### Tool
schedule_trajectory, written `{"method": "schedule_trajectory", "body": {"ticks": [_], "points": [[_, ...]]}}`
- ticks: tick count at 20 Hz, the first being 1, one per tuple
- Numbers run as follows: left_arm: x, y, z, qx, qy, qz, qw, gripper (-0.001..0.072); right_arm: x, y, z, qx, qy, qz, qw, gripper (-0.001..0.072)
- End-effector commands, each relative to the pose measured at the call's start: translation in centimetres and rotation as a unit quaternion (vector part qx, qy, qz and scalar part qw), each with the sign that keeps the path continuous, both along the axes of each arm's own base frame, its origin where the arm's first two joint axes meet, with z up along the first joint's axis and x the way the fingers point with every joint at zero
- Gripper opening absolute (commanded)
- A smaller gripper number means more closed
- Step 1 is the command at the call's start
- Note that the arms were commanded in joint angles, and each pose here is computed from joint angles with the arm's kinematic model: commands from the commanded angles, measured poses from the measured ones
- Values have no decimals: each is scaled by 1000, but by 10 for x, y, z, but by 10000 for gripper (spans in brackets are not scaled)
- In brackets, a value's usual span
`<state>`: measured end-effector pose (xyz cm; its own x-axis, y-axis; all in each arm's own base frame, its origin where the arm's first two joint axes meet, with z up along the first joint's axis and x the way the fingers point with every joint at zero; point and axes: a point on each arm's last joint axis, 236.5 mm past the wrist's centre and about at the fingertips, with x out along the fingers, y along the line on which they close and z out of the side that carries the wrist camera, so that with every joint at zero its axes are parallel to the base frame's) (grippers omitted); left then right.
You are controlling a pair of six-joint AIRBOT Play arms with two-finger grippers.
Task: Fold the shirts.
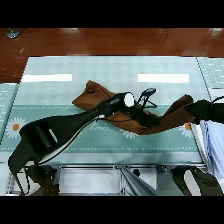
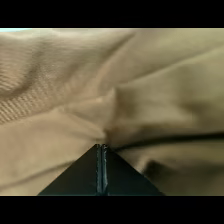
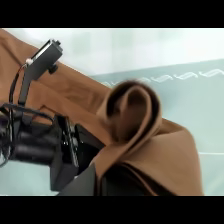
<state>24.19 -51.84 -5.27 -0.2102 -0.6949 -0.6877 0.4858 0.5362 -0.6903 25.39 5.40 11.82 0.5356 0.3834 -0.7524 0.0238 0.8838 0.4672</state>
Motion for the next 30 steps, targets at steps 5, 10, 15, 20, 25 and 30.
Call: {"method": "schedule_trajectory", "body": {"ticks": [5, 10, 15, 20, 25, 30], "points": [[127, 208, 88, 139, -97, 70, 983, 16, 30, 34, 41, 61, -36, 55, 996, 19], [129, 365, 192, 122, -206, 263, 935, 17, 83, 146, 55, 54, -45, 193, 979, 19], [42, 400, 195, 83, -234, 354, 902, 17, 136, 284, 14, 54, -13, 291, 955, 19], [-9, 398, 143, 71, -181, 372, 908, 17, 166, 374, -45, 56, 18, 338, 939, 19], [-9, 393, 122, 63, -159, 380, 909, 17, 173, 395, -96, 68, 48, 326, 942, 50], [9, 396, 112, 61, -163, 400, 900, 17, 201, 344, -67, 82, 45, 304, 948, 625]]}}
